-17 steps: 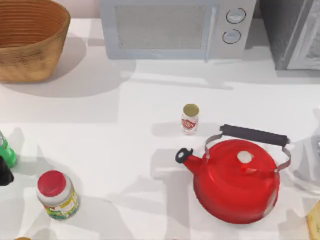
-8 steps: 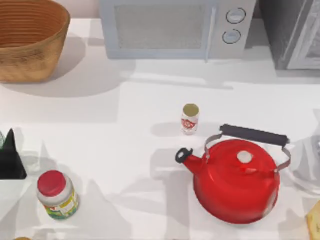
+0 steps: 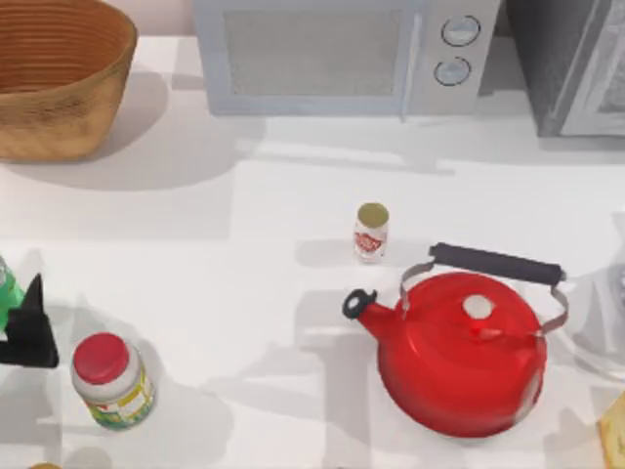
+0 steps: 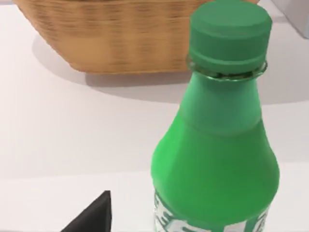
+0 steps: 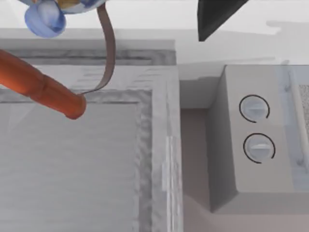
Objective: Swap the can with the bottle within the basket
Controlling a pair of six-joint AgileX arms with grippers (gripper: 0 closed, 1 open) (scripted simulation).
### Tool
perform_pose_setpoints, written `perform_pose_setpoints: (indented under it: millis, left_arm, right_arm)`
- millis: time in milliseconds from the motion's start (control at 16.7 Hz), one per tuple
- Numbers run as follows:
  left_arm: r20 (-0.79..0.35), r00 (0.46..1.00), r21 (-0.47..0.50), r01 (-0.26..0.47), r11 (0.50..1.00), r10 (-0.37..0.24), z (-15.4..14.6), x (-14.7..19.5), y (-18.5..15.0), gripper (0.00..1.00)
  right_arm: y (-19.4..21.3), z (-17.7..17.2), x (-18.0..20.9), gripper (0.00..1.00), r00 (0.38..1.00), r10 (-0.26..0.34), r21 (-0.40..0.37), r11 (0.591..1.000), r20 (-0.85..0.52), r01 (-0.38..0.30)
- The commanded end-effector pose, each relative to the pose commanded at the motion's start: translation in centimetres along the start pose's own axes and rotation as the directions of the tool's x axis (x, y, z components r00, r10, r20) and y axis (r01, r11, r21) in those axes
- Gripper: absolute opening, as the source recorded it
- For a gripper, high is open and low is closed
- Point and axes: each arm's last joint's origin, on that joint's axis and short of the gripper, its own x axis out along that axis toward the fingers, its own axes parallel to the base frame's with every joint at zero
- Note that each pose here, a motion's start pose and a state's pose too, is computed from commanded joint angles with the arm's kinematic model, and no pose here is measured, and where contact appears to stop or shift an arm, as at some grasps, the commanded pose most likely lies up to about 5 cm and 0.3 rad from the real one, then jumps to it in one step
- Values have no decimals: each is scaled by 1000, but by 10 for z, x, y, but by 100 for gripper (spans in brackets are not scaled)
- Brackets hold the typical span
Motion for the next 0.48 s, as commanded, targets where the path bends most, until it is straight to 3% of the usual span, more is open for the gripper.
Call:
perform_pose_setpoints:
  millis: [180,480]
  left_arm:
    - [-31,999,-36,-44,998,43,-8,-4,4,100]
    - [-15,999,-30,-38,999,38,-2,4,6,100]
  right_arm:
    - [0,0,0,100,1000,0,0,1000,0,0]
    - [0,0,0,100,1000,0,0,1000,0,0]
